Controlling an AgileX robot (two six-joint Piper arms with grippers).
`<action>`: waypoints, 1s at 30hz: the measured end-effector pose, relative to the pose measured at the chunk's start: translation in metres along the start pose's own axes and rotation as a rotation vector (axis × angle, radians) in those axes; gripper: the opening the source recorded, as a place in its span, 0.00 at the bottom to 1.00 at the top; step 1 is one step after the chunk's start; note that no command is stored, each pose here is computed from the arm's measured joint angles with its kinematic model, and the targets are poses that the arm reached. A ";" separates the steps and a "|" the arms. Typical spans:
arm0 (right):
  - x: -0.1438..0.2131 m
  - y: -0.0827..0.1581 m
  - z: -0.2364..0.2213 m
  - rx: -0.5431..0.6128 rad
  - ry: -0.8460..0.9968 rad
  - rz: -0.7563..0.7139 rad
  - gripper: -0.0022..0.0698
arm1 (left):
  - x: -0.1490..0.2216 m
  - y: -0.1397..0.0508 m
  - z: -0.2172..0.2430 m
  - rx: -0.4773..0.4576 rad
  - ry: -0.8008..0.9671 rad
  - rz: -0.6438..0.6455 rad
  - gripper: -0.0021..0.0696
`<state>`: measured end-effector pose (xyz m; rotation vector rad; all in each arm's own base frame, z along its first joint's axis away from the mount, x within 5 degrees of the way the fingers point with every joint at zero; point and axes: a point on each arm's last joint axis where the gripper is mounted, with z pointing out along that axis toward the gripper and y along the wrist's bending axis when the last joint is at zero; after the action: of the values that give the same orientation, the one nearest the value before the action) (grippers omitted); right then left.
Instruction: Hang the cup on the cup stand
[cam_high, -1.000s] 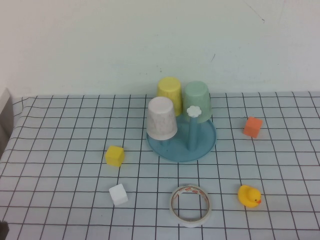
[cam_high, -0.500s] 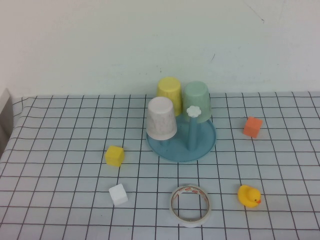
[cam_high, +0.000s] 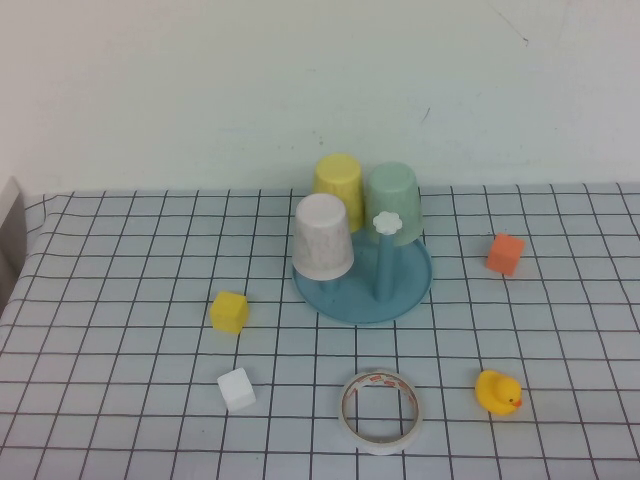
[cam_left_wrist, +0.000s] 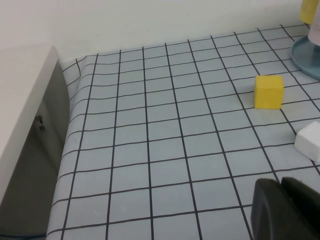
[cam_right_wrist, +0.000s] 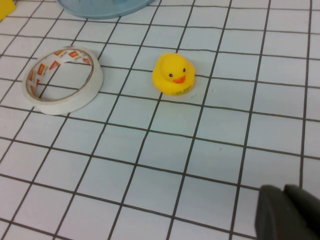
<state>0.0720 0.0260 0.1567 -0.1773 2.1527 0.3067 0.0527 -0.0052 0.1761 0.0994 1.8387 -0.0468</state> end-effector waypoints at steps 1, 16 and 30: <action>0.000 0.000 0.000 0.000 0.000 0.000 0.05 | 0.000 0.000 0.000 0.001 0.000 -0.002 0.03; 0.000 0.000 0.000 0.000 0.000 0.000 0.05 | 0.000 0.000 0.000 0.002 0.000 -0.007 0.03; -0.006 -0.005 -0.010 0.063 -0.147 0.040 0.05 | 0.000 0.000 0.000 0.003 0.002 -0.011 0.03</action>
<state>0.0689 0.0180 0.1666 -0.0737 2.0187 0.2659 0.0527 -0.0054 0.1759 0.0914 1.8413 -0.0571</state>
